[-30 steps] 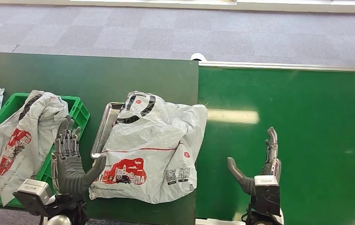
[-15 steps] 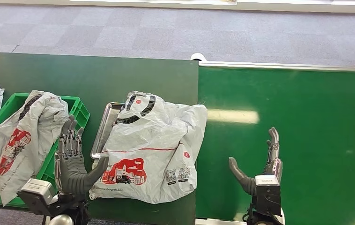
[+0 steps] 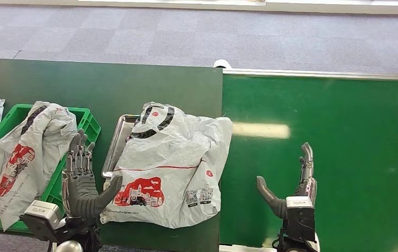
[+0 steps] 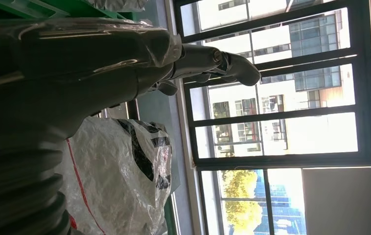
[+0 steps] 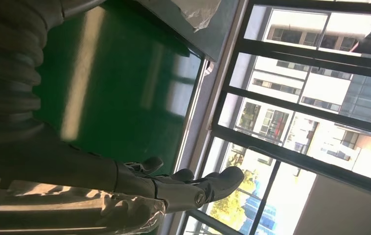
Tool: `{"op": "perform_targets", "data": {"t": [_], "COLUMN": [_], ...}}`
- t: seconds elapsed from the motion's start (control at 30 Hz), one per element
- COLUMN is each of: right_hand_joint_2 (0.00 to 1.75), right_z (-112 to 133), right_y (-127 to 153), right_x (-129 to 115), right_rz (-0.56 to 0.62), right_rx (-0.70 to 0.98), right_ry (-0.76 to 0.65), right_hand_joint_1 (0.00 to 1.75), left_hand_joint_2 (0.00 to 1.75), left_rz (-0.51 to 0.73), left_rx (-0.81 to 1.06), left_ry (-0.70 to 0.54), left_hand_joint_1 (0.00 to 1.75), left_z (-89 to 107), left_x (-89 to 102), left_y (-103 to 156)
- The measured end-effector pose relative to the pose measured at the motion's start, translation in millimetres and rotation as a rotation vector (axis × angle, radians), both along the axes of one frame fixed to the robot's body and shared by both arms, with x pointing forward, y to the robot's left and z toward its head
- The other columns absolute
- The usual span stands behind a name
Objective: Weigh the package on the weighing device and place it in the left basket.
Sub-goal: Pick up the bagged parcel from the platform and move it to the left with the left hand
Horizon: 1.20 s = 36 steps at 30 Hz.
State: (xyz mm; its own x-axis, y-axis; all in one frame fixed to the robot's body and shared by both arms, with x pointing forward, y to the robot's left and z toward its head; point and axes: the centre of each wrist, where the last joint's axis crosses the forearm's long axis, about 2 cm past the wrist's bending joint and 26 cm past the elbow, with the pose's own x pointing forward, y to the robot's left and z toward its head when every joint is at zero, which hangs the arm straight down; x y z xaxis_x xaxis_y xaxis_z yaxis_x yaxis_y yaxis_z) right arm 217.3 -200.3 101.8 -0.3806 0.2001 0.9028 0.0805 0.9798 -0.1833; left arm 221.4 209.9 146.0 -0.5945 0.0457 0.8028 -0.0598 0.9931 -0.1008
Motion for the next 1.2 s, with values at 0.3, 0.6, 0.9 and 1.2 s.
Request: {"op": "perform_targets", "data": {"t": [0.3,0.6,0.9,1.2], "right_hand_joint_2": [1.75,1.75,1.75,1.75], "right_z": [-0.6,-0.6,-0.6,-0.7], "right_y": [0.1,0.2,0.1,0.0], "right_x": [-0.8,-0.8,-0.8,-0.8], "right_rz": [0.003,0.008,0.008,0.007], "right_rx": [-0.001,-0.001,-0.002,-0.003], "right_ry": [0.003,0.004,0.004,0.004], "right_hand_joint_1": [0.0,0.0,0.0,0.0], "left_hand_joint_2": [1.75,1.75,1.75,1.75], "left_rz": [0.001,-0.002,-0.006,-0.007], "left_rx": [0.002,0.004,-0.002,0.0], "left_ry": [0.005,0.004,0.002,0.002], "left_hand_joint_1": [0.0,0.0,0.0,0.0], "left_z": [-1.8,-2.0,-2.2,-2.4], "left_x": [-0.1,-0.2,-0.5,-0.5], "left_y": [0.0,-0.3,-1.0,-0.7]}}
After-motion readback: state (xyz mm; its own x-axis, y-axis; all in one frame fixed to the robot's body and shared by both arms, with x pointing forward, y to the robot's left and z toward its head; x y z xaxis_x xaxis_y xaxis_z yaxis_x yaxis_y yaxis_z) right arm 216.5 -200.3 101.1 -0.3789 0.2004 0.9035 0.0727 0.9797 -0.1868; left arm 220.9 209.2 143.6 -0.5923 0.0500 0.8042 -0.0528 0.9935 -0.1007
